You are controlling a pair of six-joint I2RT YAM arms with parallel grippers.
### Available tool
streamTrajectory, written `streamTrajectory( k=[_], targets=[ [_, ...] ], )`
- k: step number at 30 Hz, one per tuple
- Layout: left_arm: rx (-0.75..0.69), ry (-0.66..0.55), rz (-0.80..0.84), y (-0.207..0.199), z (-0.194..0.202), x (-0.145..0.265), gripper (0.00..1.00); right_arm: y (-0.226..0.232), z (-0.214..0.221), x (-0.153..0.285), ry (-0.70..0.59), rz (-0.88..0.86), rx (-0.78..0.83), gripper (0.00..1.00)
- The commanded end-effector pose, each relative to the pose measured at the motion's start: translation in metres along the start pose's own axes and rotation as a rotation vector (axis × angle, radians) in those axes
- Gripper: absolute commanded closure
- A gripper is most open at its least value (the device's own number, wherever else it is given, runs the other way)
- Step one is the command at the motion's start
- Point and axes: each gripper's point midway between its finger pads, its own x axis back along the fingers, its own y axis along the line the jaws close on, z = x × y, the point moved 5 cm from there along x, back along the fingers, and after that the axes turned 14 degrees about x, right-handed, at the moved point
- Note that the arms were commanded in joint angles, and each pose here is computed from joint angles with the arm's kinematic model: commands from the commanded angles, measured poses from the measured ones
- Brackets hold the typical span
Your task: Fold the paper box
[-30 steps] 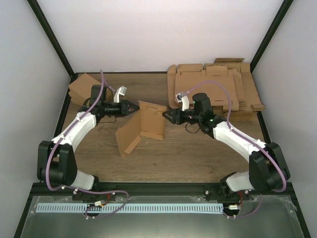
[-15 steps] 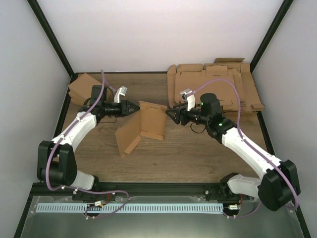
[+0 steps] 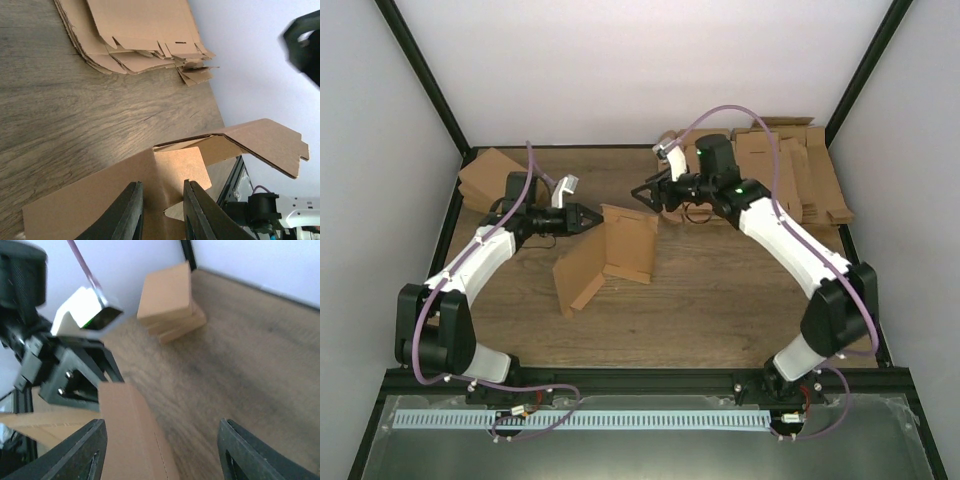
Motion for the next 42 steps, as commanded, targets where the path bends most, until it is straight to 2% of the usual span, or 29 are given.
streamTrajectory(
  k=[1, 8, 11, 16, 20, 23, 28, 35, 42],
  targets=[
    [0.036, 0.052, -0.055, 0.014, 0.013, -0.006, 0.75, 0.012, 0.014, -0.013, 0.092, -0.168, -0.017, 0.38],
    [0.03, 0.056, -0.056, 0.014, 0.013, -0.007, 0.75, 0.02, 0.036, -0.029, 0.17, -0.251, -0.033, 0.52],
    [0.03, 0.061, -0.056, 0.014, 0.014, -0.007, 0.75, 0.029, 0.04, -0.034, 0.193, -0.269, -0.02, 0.55],
    [0.024, 0.06, -0.053, 0.012, 0.014, -0.006, 0.74, 0.035, 0.047, -0.037, 0.242, -0.226, 0.01, 0.54],
    [0.006, 0.046, -0.044, 0.004, 0.013, -0.002, 0.72, 0.034, 0.053, -0.039, 0.295, -0.144, 0.043, 0.49],
    [-0.019, 0.025, -0.049, -0.004, 0.012, 0.004, 0.69, 0.032, 0.059, -0.042, 0.341, -0.079, 0.065, 0.49],
    [-0.07, -0.027, -0.098, -0.018, 0.011, 0.02, 0.62, 0.033, 0.062, -0.045, 0.366, -0.041, 0.096, 0.49],
    [-0.195, -0.055, -0.196, -0.037, 0.025, 0.044, 0.43, 0.04, 0.067, -0.053, 0.404, 0.006, 0.162, 0.45],
    [-0.286, -0.049, -0.336, -0.046, 0.043, 0.038, 0.27, 0.039, 0.07, -0.059, 0.428, 0.04, 0.205, 0.45]
  ],
)
